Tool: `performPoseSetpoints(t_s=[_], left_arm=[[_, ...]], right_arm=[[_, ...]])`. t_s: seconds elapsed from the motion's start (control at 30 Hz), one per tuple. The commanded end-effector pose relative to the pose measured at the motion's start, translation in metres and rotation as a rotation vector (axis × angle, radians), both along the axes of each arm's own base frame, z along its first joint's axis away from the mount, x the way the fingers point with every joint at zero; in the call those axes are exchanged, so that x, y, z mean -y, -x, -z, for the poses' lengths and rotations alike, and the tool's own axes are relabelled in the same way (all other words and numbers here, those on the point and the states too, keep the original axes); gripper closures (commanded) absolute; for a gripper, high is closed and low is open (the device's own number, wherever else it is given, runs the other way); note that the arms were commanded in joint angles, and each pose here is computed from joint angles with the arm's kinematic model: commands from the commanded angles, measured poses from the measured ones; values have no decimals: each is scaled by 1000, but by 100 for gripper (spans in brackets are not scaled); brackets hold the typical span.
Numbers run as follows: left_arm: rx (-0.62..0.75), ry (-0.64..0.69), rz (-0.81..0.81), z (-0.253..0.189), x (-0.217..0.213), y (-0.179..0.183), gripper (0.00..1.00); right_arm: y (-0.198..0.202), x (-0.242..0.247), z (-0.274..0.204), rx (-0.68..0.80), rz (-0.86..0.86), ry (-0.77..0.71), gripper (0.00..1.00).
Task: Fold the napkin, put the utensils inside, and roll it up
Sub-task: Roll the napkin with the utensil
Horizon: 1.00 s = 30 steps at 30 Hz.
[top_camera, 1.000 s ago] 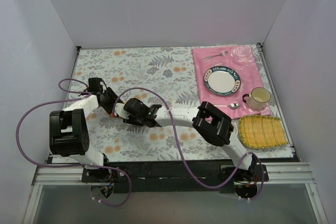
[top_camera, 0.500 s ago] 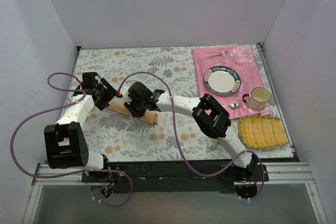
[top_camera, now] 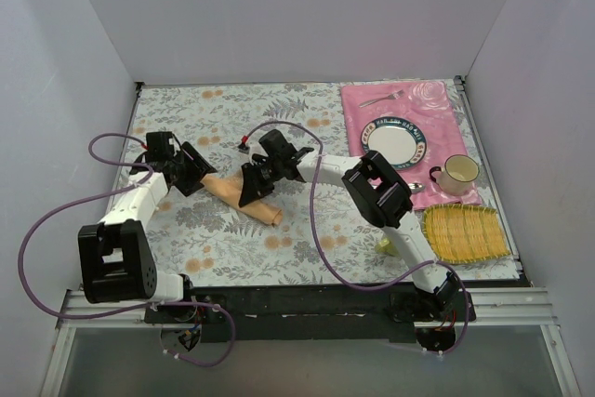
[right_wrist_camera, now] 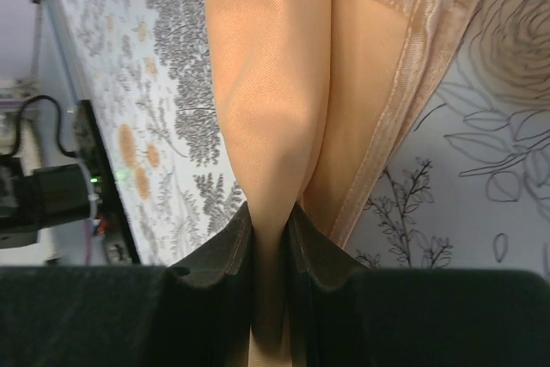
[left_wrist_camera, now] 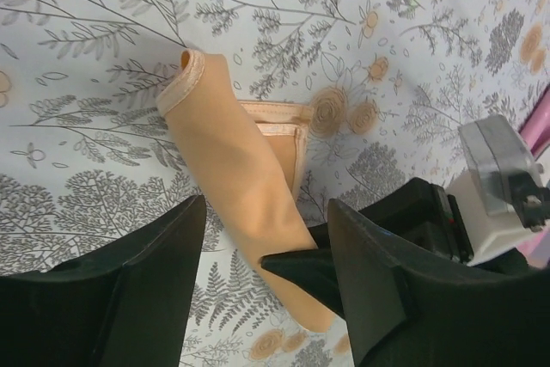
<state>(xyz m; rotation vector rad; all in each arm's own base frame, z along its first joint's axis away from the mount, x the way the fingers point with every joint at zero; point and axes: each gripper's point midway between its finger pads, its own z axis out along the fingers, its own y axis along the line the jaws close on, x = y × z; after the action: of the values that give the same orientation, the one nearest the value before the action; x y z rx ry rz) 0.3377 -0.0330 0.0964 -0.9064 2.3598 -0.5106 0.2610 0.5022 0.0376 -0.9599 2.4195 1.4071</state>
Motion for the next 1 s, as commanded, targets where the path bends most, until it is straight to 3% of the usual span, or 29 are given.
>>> performPoseSetpoints(t_s=[0.0,0.2,0.47,0.8,0.97], left_arm=[[43,104,66,-1,20,-10,43],[6,160,61,20,26,-20,46],[-81,80,32,55,11,-19,46],[-82,72,38,59,10,-21,46],[-96,62,43,61,9,-22,46]], right_arm=[[25,3,12,-216,-3,-48,80],[22,13,8,-324,47,-101,76],[15,19,-3,-278,40,-82,66],[-11,42,-26,126,-25,112,40],[-18,39,-41,461,-78,224,33]])
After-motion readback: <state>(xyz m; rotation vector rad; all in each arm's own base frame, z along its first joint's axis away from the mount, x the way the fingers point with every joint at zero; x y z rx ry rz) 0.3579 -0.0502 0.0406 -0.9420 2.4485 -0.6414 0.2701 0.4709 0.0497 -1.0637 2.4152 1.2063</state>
